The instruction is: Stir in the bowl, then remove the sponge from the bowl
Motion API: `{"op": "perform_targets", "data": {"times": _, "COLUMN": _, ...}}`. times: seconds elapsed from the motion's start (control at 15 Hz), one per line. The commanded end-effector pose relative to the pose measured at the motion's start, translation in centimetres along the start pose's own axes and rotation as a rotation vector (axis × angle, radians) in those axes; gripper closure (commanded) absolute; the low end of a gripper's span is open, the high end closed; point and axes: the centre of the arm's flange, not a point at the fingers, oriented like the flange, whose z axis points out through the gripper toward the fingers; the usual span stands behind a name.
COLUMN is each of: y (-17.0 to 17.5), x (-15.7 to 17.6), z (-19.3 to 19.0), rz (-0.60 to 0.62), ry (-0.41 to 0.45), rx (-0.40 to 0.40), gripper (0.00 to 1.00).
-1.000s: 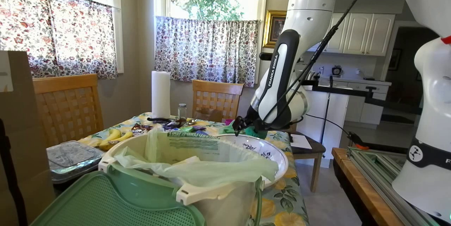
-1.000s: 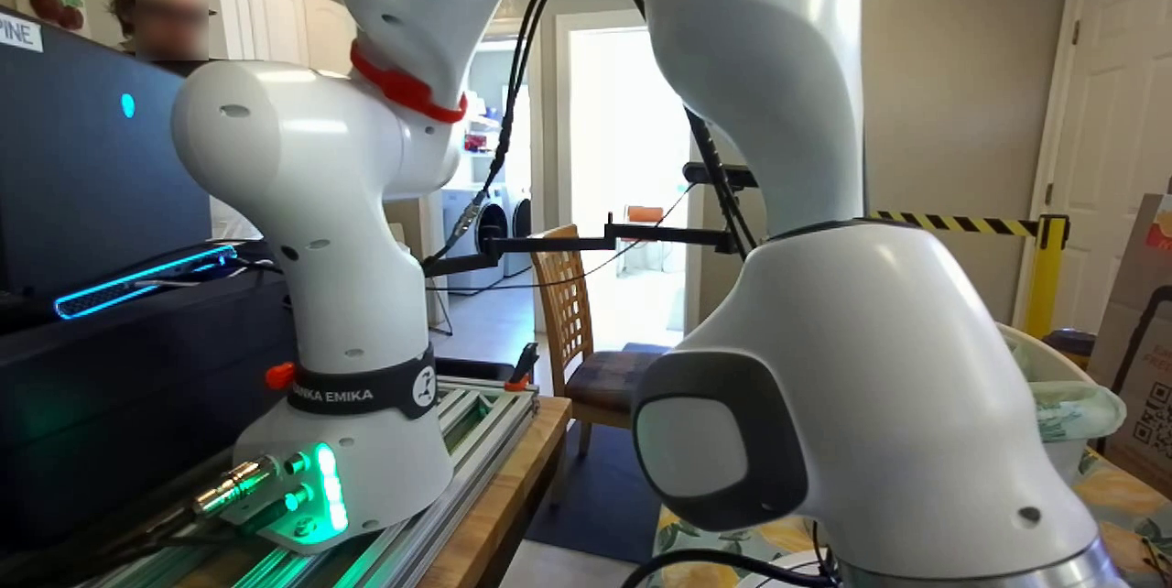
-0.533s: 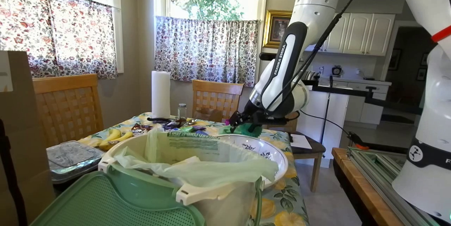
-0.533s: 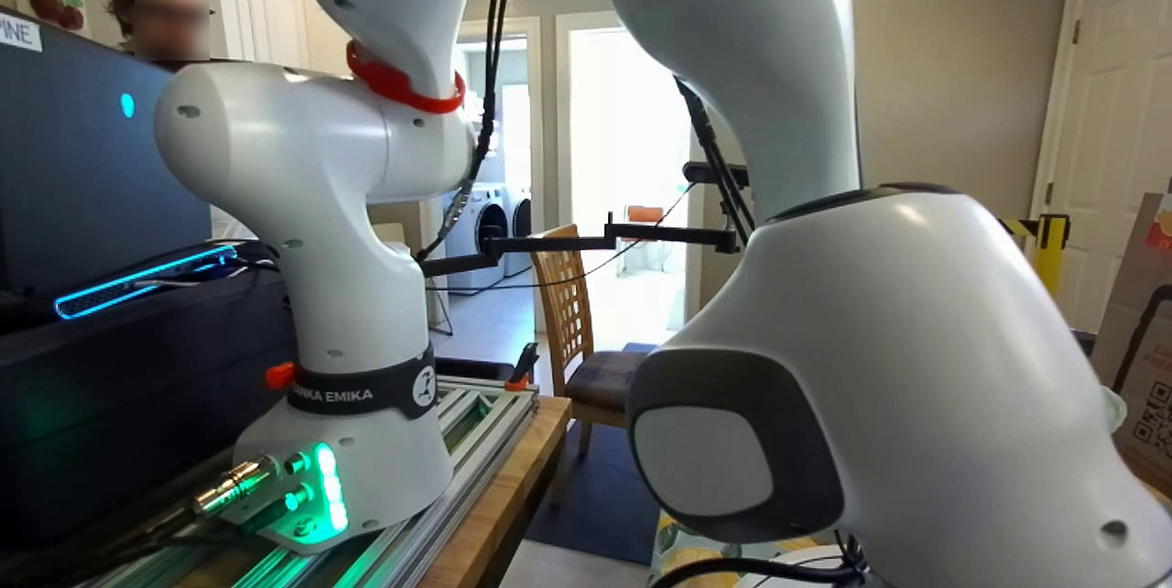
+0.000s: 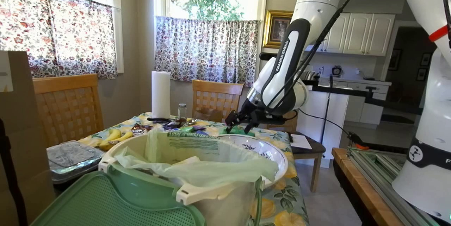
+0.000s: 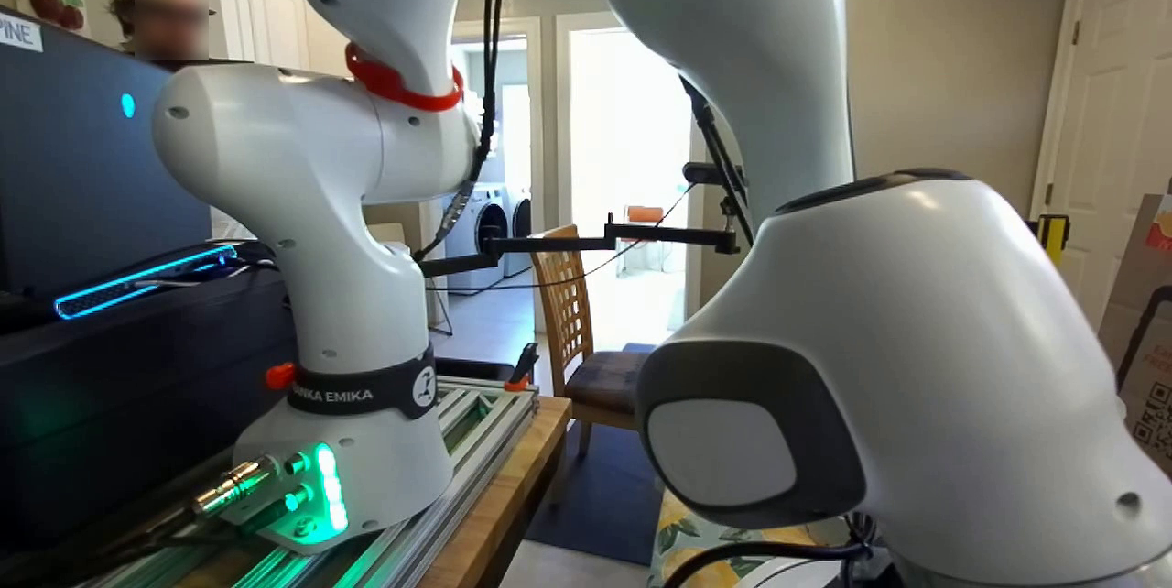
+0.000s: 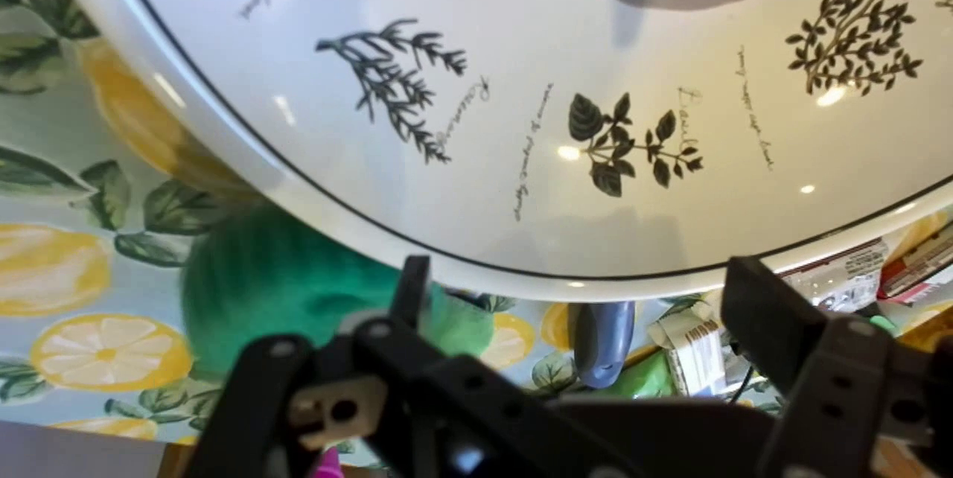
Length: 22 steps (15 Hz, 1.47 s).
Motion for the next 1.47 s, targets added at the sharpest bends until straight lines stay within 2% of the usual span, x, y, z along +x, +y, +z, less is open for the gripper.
{"op": "perform_targets", "data": {"times": 0.0, "y": 0.0, "x": 0.0, "z": 0.0, "rz": 0.0, "ry": 0.0, "rx": 0.0, "gripper": 0.0}}
{"op": "perform_targets", "data": {"times": 0.27, "y": -0.5, "x": -0.2, "z": -0.2, "rz": -0.024, "ry": -0.038, "rx": 0.022, "gripper": 0.0}}
{"op": "perform_targets", "data": {"times": 0.53, "y": -4.3, "x": -1.8, "z": -2.2, "rz": -0.199, "ry": -0.189, "rx": 0.116, "gripper": 0.0}}
{"op": "perform_targets", "data": {"times": 0.87, "y": -6.6, "x": -2.7, "z": -4.6, "rz": -0.353, "ry": -0.327, "rx": -0.015, "gripper": 0.0}}
{"op": "perform_targets", "data": {"times": 1.0, "y": -6.8, "x": -2.6, "z": -5.7, "rz": -0.443, "ry": -0.343, "rx": -0.064, "gripper": 0.0}}
{"op": "perform_targets", "data": {"times": 1.13, "y": -7.1, "x": -2.4, "z": -6.5, "rz": -0.524, "ry": -0.342, "rx": -0.077, "gripper": 0.0}}
{"op": "perform_targets", "data": {"times": 1.4, "y": -8.5, "x": -2.8, "z": -7.9, "rz": -0.626, "ry": -0.31, "rx": -0.046, "gripper": 0.0}}
